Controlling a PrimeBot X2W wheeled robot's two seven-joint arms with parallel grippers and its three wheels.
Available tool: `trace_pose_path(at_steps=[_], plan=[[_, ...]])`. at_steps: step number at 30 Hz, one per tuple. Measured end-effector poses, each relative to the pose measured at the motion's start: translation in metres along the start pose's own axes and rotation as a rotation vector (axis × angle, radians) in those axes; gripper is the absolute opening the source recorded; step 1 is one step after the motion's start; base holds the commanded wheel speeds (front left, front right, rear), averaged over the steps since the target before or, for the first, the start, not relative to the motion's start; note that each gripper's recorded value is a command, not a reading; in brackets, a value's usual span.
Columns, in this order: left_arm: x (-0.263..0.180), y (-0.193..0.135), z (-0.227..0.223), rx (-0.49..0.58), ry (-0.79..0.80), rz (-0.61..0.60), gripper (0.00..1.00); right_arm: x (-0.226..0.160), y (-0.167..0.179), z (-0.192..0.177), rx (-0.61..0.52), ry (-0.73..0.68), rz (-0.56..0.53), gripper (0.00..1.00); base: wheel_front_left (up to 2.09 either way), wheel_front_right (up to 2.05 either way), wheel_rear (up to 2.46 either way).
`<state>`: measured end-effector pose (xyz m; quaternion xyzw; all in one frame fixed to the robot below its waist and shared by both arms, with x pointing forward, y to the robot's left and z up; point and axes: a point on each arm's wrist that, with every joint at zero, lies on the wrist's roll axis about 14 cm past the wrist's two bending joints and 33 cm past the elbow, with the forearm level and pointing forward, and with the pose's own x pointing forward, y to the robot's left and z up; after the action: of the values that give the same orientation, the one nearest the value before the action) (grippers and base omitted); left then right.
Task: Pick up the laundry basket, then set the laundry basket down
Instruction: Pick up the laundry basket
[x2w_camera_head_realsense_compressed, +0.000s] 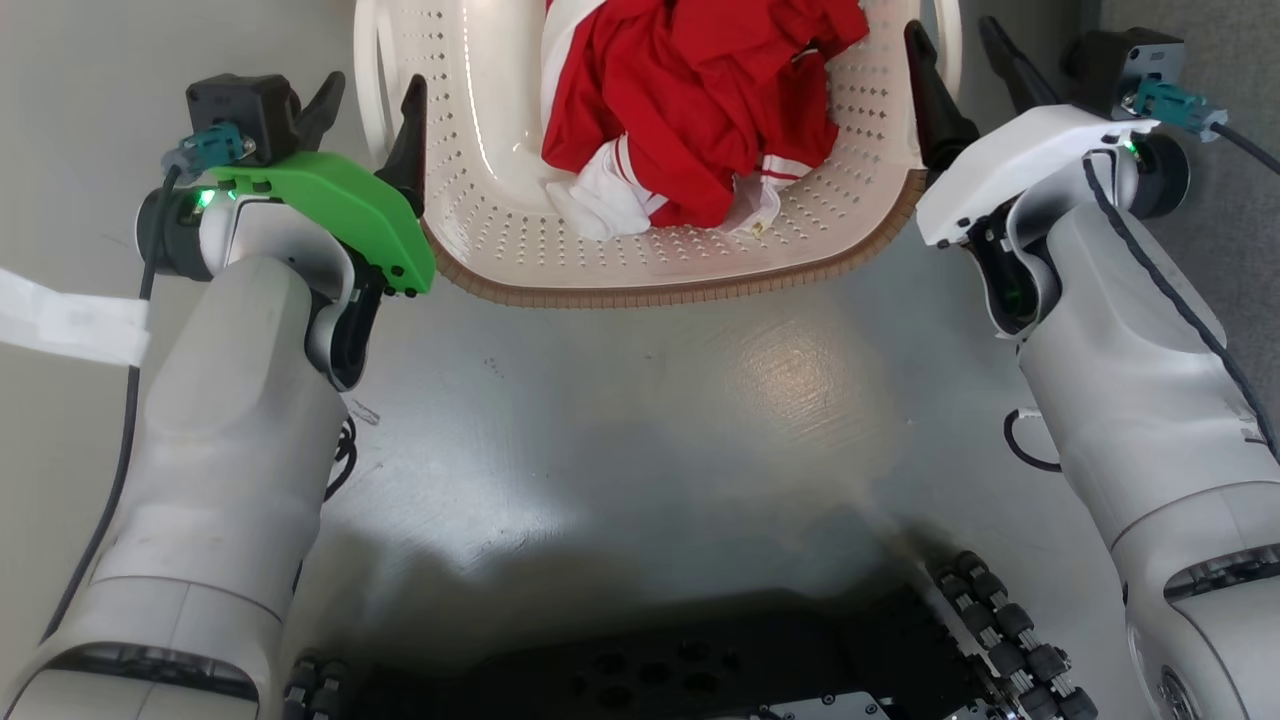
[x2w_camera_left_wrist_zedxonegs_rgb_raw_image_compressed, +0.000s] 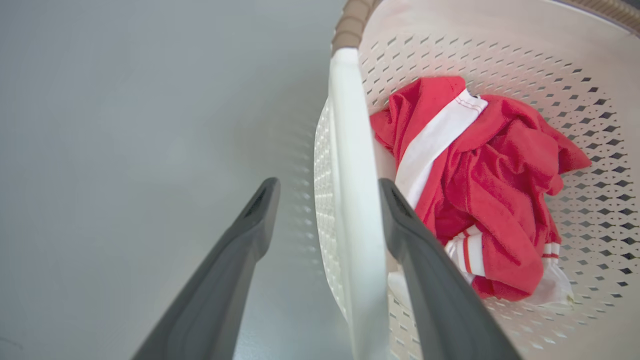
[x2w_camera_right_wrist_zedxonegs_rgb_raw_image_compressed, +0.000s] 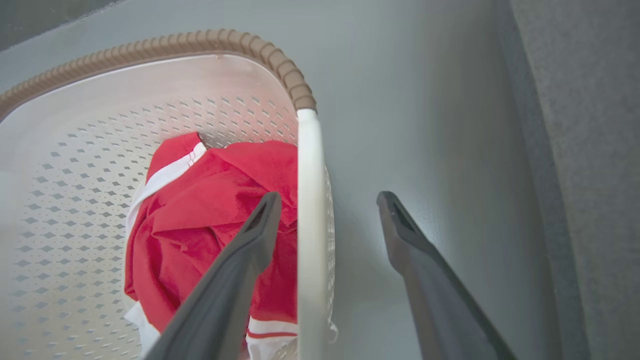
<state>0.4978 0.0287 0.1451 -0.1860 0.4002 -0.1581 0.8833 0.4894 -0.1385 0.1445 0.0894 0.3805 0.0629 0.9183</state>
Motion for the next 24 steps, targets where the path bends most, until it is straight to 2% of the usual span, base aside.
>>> trace_pose_path(at_steps=[8,9,11,12,13,14,16,24], plan=[[0.004,0.003,-0.011,-0.006,0.041,0.005,1.00,0.002,-0.002,-0.015,0.016,0.043,-0.008,1.00,0.00,0.00,0.00],[0.004,0.004,-0.012,-0.006,0.044,0.005,1.00,0.003,-0.001,-0.014,0.014,0.042,-0.005,0.92,0.00,0.00,0.00],[0.005,0.004,-0.012,-0.014,0.045,0.006,1.00,0.005,0.001,-0.012,0.012,0.039,0.003,0.47,0.00,0.00,0.00],[0.005,0.004,-0.012,-0.017,0.045,0.006,0.96,0.006,0.002,-0.012,0.013,0.039,0.010,0.20,0.00,0.00,0.00],[0.004,0.004,-0.012,-0.018,0.045,0.005,0.67,0.006,0.003,-0.012,0.016,0.039,0.012,0.00,0.00,0.00,0.00],[0.004,0.003,-0.012,-0.015,0.045,0.003,0.42,0.007,0.004,-0.011,0.017,0.040,0.015,0.00,0.00,0.00,0.00],[0.005,0.002,-0.011,-0.014,0.046,-0.003,0.00,0.008,0.006,-0.010,0.018,0.038,0.021,0.00,0.00,0.00,0.00],[0.002,-0.002,-0.008,-0.023,0.043,-0.003,0.00,0.007,0.018,-0.008,0.030,0.039,0.045,0.00,0.00,0.00,0.00]])
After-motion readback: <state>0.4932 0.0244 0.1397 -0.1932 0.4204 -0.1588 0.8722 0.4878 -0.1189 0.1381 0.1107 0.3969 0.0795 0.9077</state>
